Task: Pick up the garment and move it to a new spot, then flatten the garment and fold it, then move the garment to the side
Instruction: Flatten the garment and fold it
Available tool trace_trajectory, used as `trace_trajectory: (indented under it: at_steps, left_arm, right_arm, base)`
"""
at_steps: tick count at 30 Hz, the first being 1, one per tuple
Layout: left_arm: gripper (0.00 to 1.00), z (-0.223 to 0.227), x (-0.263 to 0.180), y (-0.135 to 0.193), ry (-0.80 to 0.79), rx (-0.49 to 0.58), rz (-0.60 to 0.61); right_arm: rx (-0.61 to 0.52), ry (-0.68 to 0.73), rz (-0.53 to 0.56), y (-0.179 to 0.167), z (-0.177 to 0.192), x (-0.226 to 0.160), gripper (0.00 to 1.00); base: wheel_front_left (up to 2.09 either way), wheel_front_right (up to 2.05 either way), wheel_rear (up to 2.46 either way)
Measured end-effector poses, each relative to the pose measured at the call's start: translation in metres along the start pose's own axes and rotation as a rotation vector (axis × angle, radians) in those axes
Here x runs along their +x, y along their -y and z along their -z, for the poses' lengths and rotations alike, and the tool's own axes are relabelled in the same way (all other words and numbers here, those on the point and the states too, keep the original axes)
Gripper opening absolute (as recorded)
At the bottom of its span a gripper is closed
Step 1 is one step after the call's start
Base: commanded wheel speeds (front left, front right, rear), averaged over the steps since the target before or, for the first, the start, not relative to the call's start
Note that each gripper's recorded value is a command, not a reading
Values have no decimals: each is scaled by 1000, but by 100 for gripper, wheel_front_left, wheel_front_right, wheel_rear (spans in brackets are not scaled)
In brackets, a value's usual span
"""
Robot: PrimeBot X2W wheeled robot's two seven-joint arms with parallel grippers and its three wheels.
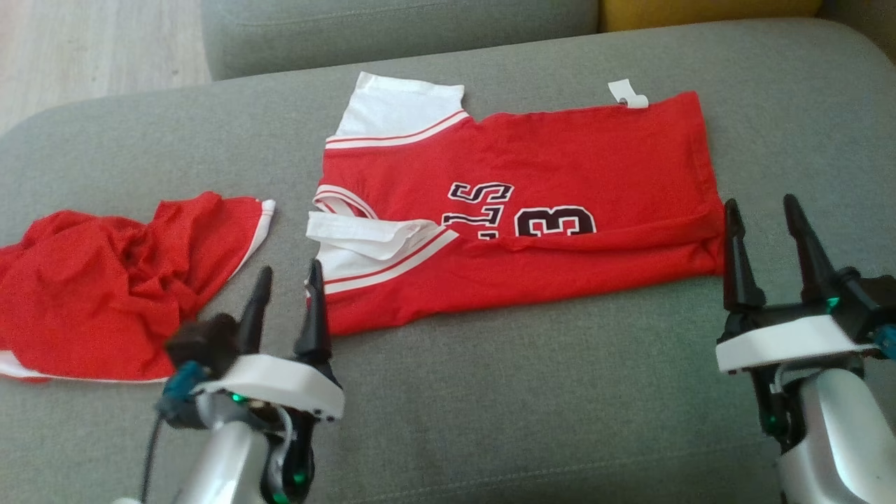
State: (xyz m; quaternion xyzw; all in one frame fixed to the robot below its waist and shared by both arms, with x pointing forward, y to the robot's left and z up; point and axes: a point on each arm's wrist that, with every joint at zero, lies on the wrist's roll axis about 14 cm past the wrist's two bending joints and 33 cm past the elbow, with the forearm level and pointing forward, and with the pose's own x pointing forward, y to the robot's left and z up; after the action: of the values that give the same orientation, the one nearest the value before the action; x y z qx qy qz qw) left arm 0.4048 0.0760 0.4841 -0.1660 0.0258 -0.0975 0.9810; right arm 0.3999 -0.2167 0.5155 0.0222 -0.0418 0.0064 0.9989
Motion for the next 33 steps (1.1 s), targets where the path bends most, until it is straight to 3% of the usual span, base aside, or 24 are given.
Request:
trace_trajectory:
  at_steps: [6,12,16,24,25,26,27,33]
  left_arm:
    - [100,50,1,-2,-176,87,12]
    - [100,78,14,-26,-315,150,-77]
    - [100,105,12,-30,-435,192,-71]
    - [100,115,23,-30,-495,231,-40]
    - [91,115,23,-31,-497,234,-34]
    - [33,115,24,-31,-497,236,-29]
    - [0,114,25,-31,-493,239,-29]
    - [0,106,27,-27,-438,236,-15]
  right_arm:
    - [-9,27,20,8,-8,0,100]
    - [2,-6,43,14,0,1,100]
    - [-3,-17,49,17,3,2,100]
    - [-16,-132,85,29,27,1,100]
    - [-20,-161,94,33,34,0,100]
    - [-23,-191,103,35,40,-2,100]
    - [-26,-216,110,37,45,-3,100]
    - [-14,-331,144,41,72,-9,100]
  base:
    - [0,0,0]
    - [0,0,0]
    - [0,0,0]
    - [0,0,0]
    - [0,0,0]
    - [0,0,0]
    - [0,0,0]
    - [0,0,0]
